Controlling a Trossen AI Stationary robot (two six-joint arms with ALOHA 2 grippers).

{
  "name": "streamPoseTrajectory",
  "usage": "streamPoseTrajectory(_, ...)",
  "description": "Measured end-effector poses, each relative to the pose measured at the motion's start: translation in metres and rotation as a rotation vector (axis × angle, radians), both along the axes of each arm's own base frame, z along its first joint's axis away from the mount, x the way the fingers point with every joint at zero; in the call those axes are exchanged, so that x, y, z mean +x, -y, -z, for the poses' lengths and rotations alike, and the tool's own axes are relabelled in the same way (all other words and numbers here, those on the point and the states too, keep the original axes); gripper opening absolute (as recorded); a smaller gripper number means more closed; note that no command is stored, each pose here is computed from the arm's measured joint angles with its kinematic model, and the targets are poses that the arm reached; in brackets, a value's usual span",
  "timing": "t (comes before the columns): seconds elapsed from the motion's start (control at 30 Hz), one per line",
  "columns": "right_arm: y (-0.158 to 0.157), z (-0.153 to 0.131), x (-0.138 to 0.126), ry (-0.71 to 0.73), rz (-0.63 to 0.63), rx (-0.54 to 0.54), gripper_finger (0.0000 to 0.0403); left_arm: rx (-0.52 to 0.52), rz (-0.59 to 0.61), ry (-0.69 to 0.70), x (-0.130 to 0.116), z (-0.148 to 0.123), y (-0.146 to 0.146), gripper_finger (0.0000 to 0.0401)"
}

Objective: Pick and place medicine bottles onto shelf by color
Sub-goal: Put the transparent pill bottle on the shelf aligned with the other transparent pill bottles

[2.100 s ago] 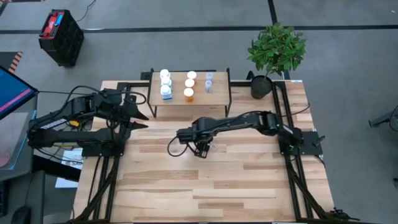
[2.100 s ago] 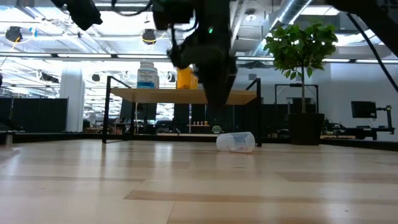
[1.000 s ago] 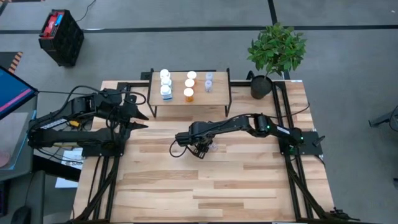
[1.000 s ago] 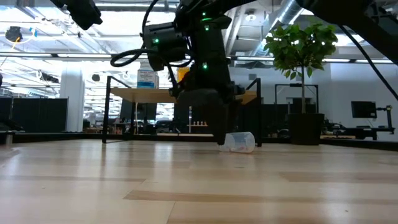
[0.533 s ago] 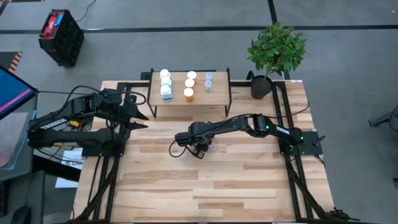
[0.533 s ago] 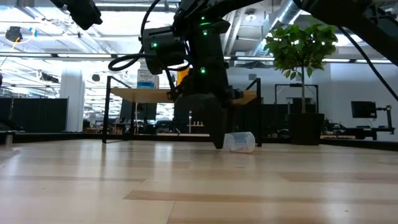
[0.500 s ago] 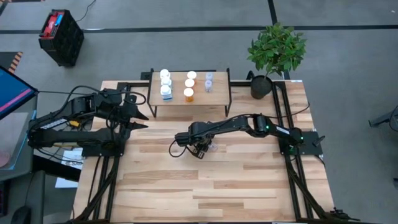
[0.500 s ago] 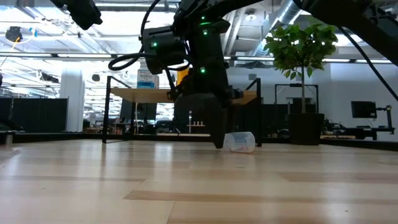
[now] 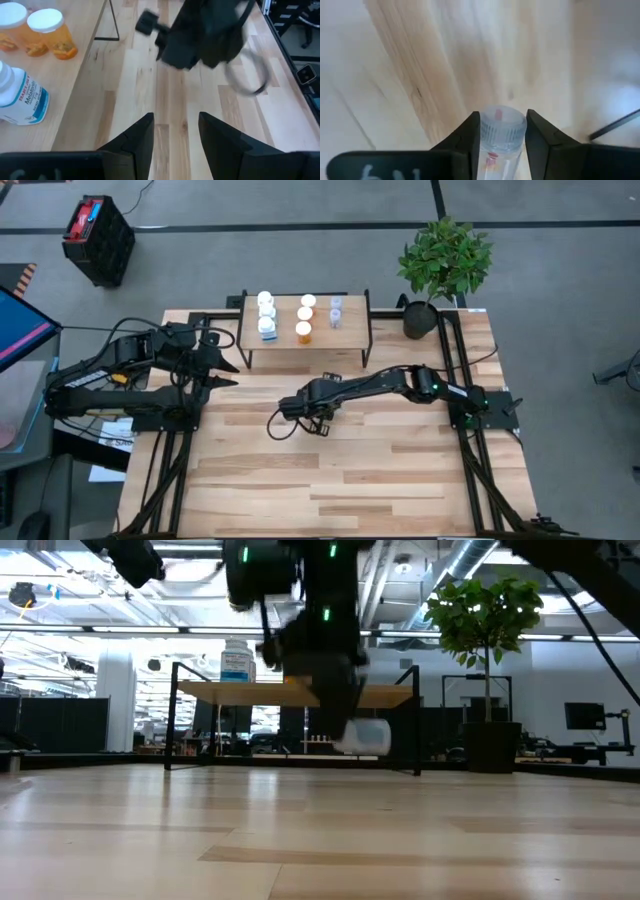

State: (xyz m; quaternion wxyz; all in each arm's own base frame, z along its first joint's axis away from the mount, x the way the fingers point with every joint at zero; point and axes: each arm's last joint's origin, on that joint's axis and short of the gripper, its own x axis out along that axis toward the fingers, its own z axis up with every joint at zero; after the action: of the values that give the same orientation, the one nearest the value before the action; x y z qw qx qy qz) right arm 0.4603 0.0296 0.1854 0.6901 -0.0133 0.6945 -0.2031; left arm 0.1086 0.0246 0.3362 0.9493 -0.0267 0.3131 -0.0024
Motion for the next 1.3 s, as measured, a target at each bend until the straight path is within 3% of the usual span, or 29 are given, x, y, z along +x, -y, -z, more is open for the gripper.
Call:
streamPoseTrajectory(0.17,0.001,-0.055,-0.013,0.132,-0.007,-0.124,0.0113,0.013,0.006,0.002,0.0,0.0,0.0,0.0142)
streamPoseTrajectory(0.43,0.004,-0.162,-0.063,0.442,0.103,-0.35,0.0119,0.014,0.006,0.004,0.0,0.0,0.0,0.0142)
streamPoseTrajectory(0.63,-0.01,-0.203,-0.099,0.607,0.2,-0.558,0.012,0.014,0.005,0.004,0.0,0.0,0.0,0.0142)
streamPoseTrajectory(0.8,-0.028,-0.202,-0.111,0.668,0.258,-0.6,0.0121,0.014,0.003,0.003,0.0,0.0,0.0,0.0142)
streamPoseTrajectory(0.97,-0.036,-0.175,-0.114,0.699,0.315,-0.66,0.0121,0.016,0.0,0.003,0.0,0.0,0.0,0.0142)
streamPoseTrajectory(1.3,0.003,-0.141,-0.104,0.91,0.594,-0.839,0.0121,0.026,-0.018,-0.003,0.001,0.0,-0.001,0.0142)
